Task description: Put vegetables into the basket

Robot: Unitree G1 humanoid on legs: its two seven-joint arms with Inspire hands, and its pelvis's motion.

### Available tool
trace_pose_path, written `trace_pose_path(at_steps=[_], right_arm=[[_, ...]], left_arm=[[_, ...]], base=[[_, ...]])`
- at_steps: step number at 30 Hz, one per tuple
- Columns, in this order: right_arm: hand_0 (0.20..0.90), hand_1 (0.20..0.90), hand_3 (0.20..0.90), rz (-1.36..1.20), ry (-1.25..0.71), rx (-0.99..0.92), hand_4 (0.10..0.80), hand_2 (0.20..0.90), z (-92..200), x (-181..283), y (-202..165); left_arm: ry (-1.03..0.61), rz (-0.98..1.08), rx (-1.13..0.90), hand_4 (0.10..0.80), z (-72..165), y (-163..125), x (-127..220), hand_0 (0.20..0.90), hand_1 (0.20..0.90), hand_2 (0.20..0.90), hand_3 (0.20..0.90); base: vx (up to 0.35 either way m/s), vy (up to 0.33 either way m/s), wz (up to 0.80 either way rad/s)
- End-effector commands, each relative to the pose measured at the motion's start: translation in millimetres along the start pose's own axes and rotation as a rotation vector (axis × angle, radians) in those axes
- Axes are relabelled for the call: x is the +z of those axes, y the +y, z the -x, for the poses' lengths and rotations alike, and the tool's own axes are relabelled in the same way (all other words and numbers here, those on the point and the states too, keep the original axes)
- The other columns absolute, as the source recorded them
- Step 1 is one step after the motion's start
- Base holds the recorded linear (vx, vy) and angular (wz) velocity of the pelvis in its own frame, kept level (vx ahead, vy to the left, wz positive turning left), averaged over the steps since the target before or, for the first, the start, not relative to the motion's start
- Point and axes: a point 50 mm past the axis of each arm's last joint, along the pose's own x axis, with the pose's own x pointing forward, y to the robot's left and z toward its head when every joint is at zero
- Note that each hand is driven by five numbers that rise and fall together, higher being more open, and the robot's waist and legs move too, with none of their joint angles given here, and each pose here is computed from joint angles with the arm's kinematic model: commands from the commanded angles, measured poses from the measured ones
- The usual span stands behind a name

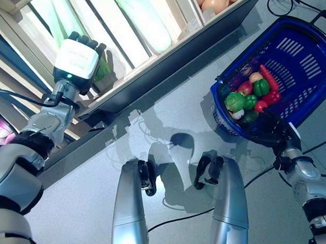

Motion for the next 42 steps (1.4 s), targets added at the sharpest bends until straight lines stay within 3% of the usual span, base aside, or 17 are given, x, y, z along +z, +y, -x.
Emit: trace_pose_path(at_steps=[1,12,13,15,32,42], right_arm=[[0.9,0.9,0.9,-0.026,-0.03,-0.08,0.8,0.9,11.3,8.6,-32.9],[0.9,0.9,0.9,-0.035,-0.092,-0.17,0.8,0.9,19.0,27.7,-61.3],[0.9,0.9,0.9,-0.041,-0.098,-0.173,0.8,0.9,19.4,29.0,-62.7],[0.9,0.9,0.9,-0.053,-0.11,-0.178,0.8,0.9,20.1,30.7,-64.2],[0.9,0.9,0.9,-0.074,-0.198,-0.114,0.8,0.9,14.8,55.5,-62.3],[0.9,0.9,0.9,-0.056,-0.153,-0.057,0.8,0.9,12.7,38.4,-47.1]], left_arm=[[0.12,-0.196,-0.143,0.8,12.7,3.6,-72.3,0.9,0.9,0.9,0.9],[0.122,-0.174,-0.379,0.8,23.1,-10.2,-80.6,0.9,0.9,0.9,0.9],[0.123,-0.171,-0.39,0.765,23.4,-11.1,-80.1,0.848,0.848,0.848,0.848],[0.128,-0.157,-0.406,0.4,24.3,-12.9,-79.4,0.3,0.3,0.3,0.3],[-0.016,-0.067,-0.275,0.4,15.1,5.3,-66.7,0.3,0.3,0.3,0.3],[-0.071,0.195,-0.154,0.4,17.9,8.2,-49.8,0.3,0.3,0.3,0.3]], base=[[0.0,0.0,0.0],[0.017,0.031,-0.02],[0.0,0.0,0.0],[0.0,0.0,0.0],[-0.003,-0.003,-0.03],[0.031,0.002,-0.04]])
